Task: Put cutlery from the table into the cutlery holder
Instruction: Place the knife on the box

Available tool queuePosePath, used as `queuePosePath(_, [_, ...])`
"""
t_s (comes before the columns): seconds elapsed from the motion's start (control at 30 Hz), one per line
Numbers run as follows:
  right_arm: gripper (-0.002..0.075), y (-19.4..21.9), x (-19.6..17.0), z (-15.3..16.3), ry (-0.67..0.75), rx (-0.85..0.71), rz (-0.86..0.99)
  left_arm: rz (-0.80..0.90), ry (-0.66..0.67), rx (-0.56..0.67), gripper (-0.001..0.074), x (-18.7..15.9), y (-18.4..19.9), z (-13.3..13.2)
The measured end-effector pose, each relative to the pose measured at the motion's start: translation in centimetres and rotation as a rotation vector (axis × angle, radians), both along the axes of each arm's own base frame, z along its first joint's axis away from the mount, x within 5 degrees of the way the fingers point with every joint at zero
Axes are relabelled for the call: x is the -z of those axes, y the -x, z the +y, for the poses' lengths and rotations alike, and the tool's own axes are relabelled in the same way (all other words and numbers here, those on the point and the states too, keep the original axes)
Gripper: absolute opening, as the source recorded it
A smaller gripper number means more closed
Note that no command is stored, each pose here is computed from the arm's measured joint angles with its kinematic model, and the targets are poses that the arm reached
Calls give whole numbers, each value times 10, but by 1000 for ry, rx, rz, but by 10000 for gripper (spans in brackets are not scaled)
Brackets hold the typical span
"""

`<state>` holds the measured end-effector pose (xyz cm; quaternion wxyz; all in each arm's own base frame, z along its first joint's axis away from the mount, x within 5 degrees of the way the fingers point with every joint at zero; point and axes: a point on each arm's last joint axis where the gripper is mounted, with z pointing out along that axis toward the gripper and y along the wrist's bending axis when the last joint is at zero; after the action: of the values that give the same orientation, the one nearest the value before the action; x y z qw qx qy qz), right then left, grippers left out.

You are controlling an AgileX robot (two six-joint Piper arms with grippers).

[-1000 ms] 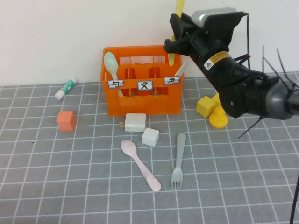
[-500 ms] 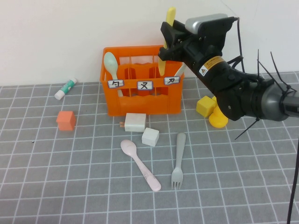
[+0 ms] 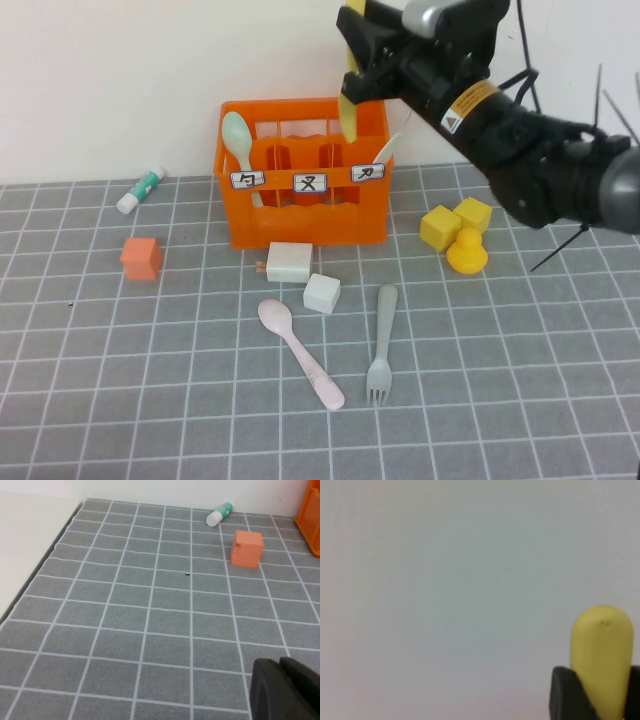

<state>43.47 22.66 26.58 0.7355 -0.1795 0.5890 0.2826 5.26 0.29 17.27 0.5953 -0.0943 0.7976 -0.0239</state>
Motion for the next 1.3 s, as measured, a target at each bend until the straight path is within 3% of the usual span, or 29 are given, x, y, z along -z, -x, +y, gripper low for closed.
queuePosePath(0.27, [304, -6, 15, -6, 157, 45, 136, 0, -2, 1, -1, 0, 0, 0])
queuePosePath(0.47, [311, -12, 25, -12, 133, 84, 183, 0, -2, 1, -1, 0, 0, 0])
queuePosePath(0.63, [312, -8, 7, -12, 17, 12, 136, 0, -2, 1, -1, 0, 0, 0])
queuePosePath(0.77, [305, 9, -23, -10, 74, -131, 30, 0, -2, 1, -1, 0, 0, 0])
queuePosePath(0.9, [253, 31, -49, -9, 266, -241, -23, 0, -2, 1, -1, 0, 0, 0])
queuePosePath(1.07, [125, 51, -53, -14, 578, -310, 50, 0, -2, 1, -1, 0, 0, 0])
queuePosePath(1.3, [25, 56, -48, -17, 465, -326, 322, 0, -2, 1, -1, 0, 0, 0])
